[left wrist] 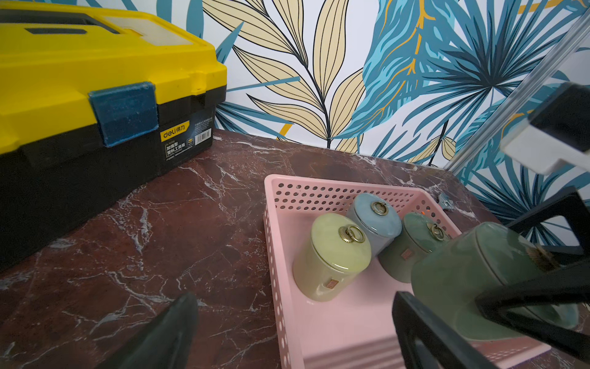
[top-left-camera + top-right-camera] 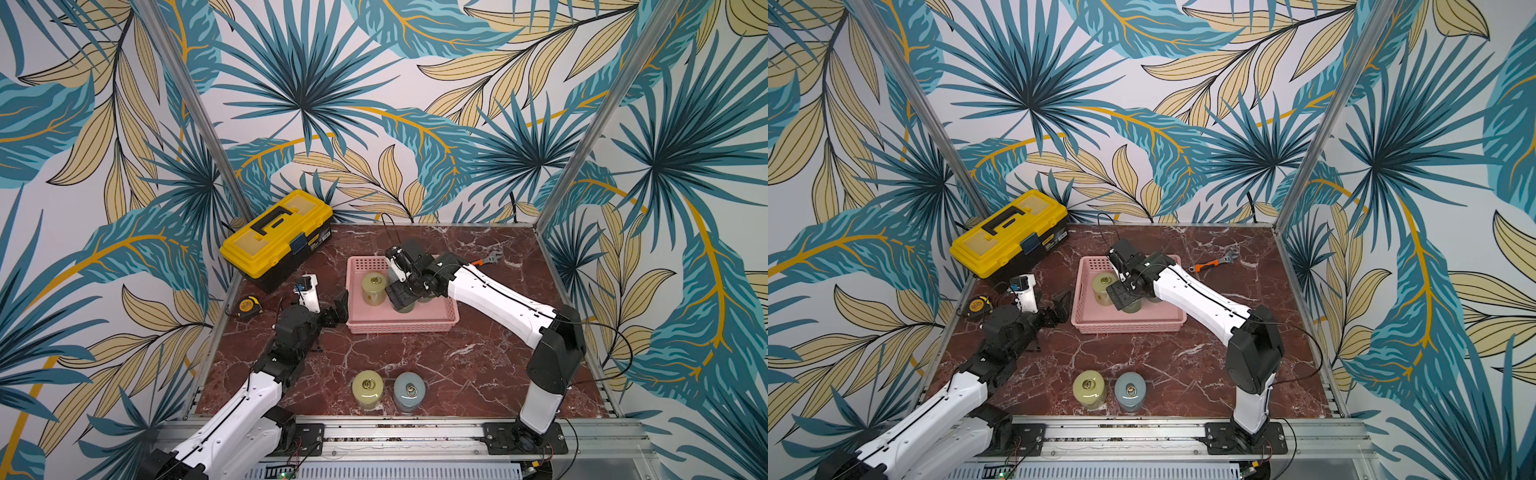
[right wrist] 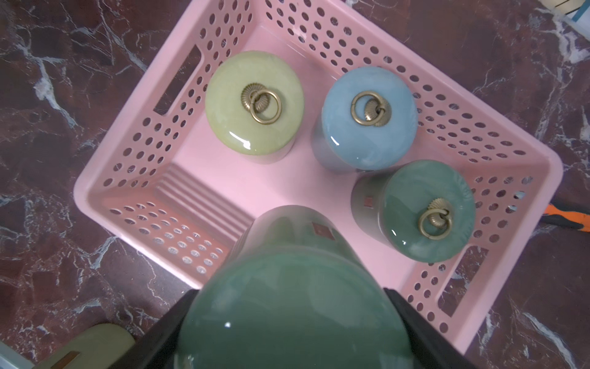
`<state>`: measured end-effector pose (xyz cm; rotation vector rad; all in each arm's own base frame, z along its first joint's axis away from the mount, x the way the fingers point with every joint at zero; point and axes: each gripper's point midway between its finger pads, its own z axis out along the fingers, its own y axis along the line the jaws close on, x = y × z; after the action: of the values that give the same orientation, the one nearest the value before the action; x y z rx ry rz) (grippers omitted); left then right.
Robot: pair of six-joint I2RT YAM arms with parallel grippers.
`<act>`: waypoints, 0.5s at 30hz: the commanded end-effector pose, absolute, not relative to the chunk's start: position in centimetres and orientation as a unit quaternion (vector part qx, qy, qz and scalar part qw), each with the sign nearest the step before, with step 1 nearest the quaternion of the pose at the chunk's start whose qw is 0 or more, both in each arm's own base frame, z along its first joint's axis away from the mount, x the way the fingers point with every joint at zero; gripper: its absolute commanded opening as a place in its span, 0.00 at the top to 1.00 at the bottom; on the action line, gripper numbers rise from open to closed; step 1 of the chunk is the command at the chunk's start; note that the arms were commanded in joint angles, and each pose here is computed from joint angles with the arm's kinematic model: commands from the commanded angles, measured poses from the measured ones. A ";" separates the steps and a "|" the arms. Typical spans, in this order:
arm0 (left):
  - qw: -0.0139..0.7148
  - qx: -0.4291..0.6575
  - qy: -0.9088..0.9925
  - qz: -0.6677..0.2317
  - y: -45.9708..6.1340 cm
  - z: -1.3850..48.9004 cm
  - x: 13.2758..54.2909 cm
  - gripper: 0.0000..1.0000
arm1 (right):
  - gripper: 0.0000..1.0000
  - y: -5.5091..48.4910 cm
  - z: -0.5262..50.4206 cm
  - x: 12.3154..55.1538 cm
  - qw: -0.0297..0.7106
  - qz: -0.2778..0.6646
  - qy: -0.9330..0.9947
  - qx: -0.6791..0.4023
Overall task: Take the tea canister out of the basket
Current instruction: Pick up the tea canister from the basket.
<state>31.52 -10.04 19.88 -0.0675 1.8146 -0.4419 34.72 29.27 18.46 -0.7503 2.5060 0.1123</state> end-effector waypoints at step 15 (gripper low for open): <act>0.599 -0.023 0.779 -0.183 -9.8 19.4 31.3 0.00 | 0.52 27.2 21.9 31.8 0.299 0.043 0.918 -0.255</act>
<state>31.52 -10.04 19.88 -0.0637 1.8144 -0.4389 32.09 27.87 20.25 -0.7318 2.4789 0.1070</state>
